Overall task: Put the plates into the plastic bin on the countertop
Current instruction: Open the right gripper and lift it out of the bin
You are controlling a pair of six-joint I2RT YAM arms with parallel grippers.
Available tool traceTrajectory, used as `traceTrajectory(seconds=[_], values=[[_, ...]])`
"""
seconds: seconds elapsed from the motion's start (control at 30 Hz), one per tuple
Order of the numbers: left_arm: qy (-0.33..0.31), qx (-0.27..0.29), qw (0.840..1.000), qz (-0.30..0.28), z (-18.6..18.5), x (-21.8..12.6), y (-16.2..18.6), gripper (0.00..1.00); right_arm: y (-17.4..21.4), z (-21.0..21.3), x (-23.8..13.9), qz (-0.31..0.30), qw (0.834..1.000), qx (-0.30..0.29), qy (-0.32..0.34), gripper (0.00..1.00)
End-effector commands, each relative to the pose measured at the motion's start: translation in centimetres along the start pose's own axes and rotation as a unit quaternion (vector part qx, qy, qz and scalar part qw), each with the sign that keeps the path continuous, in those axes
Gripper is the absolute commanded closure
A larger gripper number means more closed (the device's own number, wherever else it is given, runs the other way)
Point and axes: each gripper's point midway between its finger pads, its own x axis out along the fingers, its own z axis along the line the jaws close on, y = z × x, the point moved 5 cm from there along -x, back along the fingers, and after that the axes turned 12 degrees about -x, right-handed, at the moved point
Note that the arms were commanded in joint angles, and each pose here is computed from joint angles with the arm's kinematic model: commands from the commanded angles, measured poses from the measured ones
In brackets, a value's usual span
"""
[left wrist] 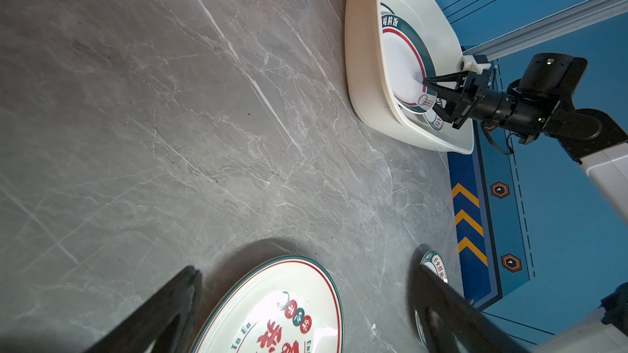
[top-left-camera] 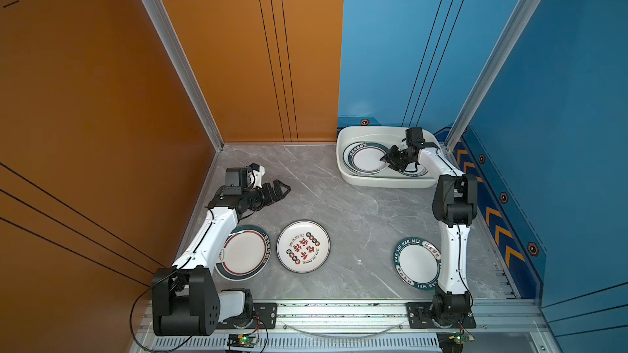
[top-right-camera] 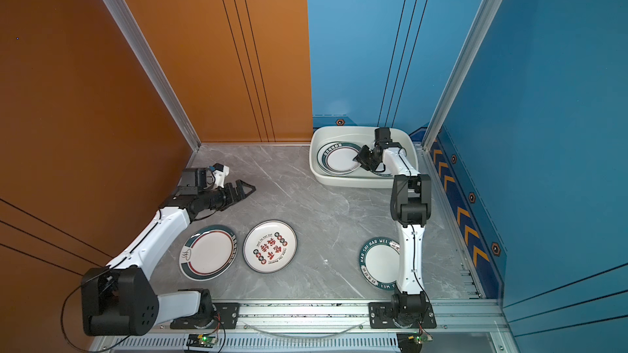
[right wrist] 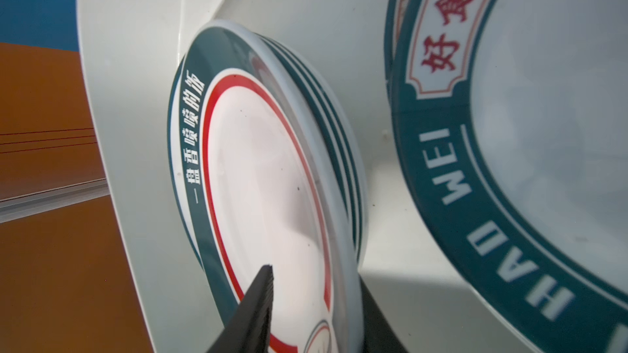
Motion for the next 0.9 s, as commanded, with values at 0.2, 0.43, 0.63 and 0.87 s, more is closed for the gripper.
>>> traceTrajectory(seconds=[0.2, 0.43, 0.63, 0.87], values=[[-0.035, 0.011, 0.999, 0.020, 1.3, -0.5, 1.1, 0.01, 0.3, -0.2, -0.3, 0.010, 0.996, -0.049, 0.072, 0.58], [-0.070, 0.023, 0.996, 0.042, 2.1, -1.1, 2.0, 0.01, 0.6, -0.3, 0.4, 0.021, 0.995, -0.049, 0.081, 0.56], [-0.085, 0.034, 0.994, 0.052, 2.4, -1.6, 2.8, 0.01, 0.9, -0.2, 0.7, 0.029, 0.993, -0.063, 0.097, 0.55], [-0.139, 0.077, 0.983, 0.089, 2.6, -2.2, 3.8, 0.01, 0.7, 1.1, -0.1, 0.022, 0.992, -0.085, 0.089, 0.53]])
